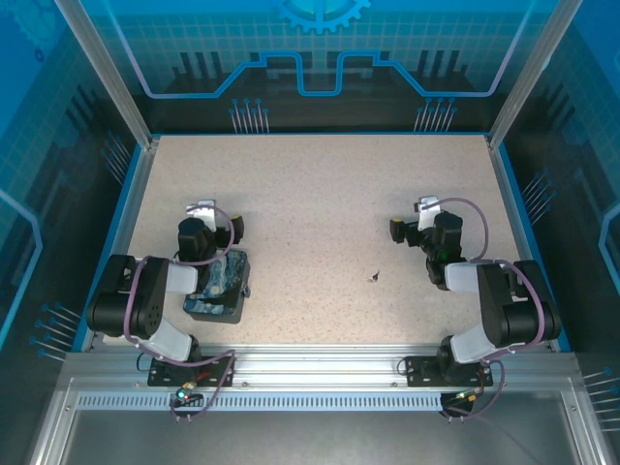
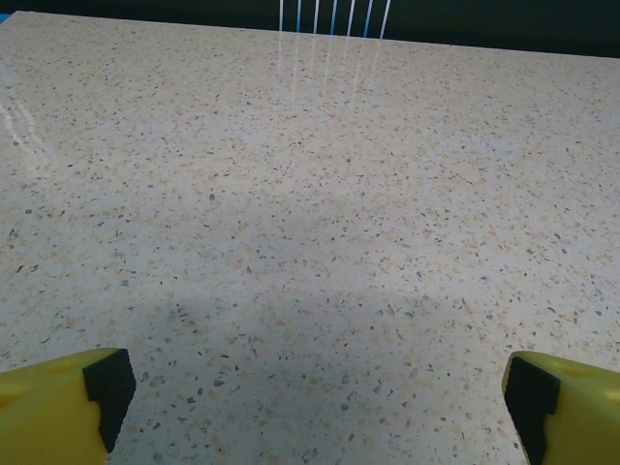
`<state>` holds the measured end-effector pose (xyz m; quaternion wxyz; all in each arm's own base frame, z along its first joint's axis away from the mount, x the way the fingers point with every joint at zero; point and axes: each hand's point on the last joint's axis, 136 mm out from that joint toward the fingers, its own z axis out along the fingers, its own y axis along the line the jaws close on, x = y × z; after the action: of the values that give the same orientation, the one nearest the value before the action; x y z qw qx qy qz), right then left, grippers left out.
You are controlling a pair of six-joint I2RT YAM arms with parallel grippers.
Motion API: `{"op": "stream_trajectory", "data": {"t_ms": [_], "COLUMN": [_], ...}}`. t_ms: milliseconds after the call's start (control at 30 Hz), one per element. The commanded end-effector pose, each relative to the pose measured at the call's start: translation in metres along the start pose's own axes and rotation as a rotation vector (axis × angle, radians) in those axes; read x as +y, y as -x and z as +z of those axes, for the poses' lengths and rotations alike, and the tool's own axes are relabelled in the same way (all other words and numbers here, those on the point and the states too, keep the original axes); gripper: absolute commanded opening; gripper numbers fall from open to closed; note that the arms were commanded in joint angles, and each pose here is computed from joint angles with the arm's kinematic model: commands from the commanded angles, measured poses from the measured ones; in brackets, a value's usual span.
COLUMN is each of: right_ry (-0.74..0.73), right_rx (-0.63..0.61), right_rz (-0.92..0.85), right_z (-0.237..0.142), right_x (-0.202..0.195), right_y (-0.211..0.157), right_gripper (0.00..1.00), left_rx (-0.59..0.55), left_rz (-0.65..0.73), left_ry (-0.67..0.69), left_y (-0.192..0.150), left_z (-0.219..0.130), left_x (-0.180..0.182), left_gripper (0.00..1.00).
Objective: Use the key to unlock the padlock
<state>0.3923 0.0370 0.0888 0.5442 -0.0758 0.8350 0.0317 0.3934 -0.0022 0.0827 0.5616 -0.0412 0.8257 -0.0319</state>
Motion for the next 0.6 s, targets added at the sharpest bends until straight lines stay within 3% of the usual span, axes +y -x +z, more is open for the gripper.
{"op": "stream_trajectory", "data": {"t_ms": [0,200,333,433,567], "right_ry": [0.0,-0.017,-0.065,-0.078,-0.16], "right_rx": [-0.007,-0.016,0.053,0.071,0.165], "right_rz": [-0.004,0.002,0.053,0.187,0.506], "right_z": [0.002,0.001,-0.017,-0.034,-0.048], "right_x": [-0.004,-0.007,-0.014,-0.017,-0.034], "right_y": [0.006,0.01,0.036,0.052,0.048], "right_gripper": [1.0,1.0,1.0,1.0,1.0], "left_rx": [-0.026,-0.039,-0.023,-0.011,0.1], "left_rz": [0.01,0.013,-0.037,-0.061,-0.224], "left_ry": [0.0,0.004,0.144,0.196,0.223], "left_y": [0.012,0.014,0.036,0.051,0.059], "left_z": [0.002,0.0,-0.01,-0.02,-0.039], "left_x": [0.0,0.001,0.021,0.028,0.027], "left_gripper": [0.99,0.99,0.99,0.99,0.99]}}
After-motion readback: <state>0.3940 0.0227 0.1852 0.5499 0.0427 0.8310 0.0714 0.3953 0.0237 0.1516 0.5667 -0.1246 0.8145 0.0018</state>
